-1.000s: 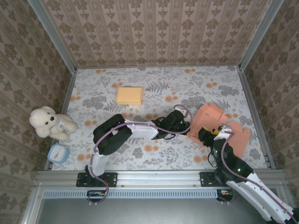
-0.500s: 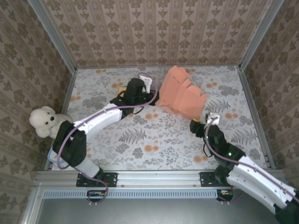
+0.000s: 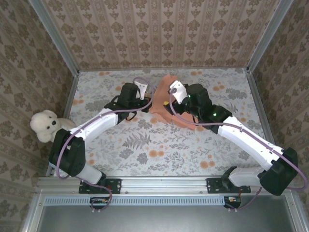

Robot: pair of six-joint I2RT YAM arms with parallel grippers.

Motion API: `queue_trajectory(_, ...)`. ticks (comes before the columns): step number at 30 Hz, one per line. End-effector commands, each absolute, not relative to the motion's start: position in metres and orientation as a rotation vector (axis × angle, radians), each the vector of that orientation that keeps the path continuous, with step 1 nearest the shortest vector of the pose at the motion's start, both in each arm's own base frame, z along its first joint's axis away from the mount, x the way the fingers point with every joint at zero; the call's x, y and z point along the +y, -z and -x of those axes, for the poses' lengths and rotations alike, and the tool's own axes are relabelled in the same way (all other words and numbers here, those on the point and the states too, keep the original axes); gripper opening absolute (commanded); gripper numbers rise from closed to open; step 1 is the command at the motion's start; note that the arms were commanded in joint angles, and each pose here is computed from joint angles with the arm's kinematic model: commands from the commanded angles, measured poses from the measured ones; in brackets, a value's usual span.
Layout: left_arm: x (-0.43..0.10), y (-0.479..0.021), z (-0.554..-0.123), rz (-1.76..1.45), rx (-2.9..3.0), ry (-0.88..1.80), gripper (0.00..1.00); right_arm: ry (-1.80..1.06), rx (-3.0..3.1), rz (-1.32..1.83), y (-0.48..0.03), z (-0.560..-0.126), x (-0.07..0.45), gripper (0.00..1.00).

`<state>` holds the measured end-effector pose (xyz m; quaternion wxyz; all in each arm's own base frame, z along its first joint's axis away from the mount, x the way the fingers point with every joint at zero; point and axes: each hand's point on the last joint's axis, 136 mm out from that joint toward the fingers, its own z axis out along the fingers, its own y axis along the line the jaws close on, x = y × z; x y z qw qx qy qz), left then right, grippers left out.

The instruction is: Fold the paper box

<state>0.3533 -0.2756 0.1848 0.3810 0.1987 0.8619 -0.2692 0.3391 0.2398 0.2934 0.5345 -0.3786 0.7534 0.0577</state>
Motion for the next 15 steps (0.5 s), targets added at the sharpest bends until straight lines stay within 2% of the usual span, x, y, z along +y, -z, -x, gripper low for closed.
queue_trajectory(1, -0.267, -0.200, -0.341, -0.585, 2.136, 0.658, 0.00, -0.104, 1.589, 1.353, -0.287, -0.312, 0.258, 0.83)
queue_trajectory(8, -0.255, -0.205, -0.330, -0.659, 2.074, 0.571, 0.00, -0.037, 1.318, 1.721, -0.281, -0.298, 0.272, 0.84)
queue_trajectory(15, -0.264, -0.206, -0.325, -0.750, 2.000, 0.495, 0.00, 0.083, 1.268, 1.852, -0.287, -0.312, 0.270, 0.83)
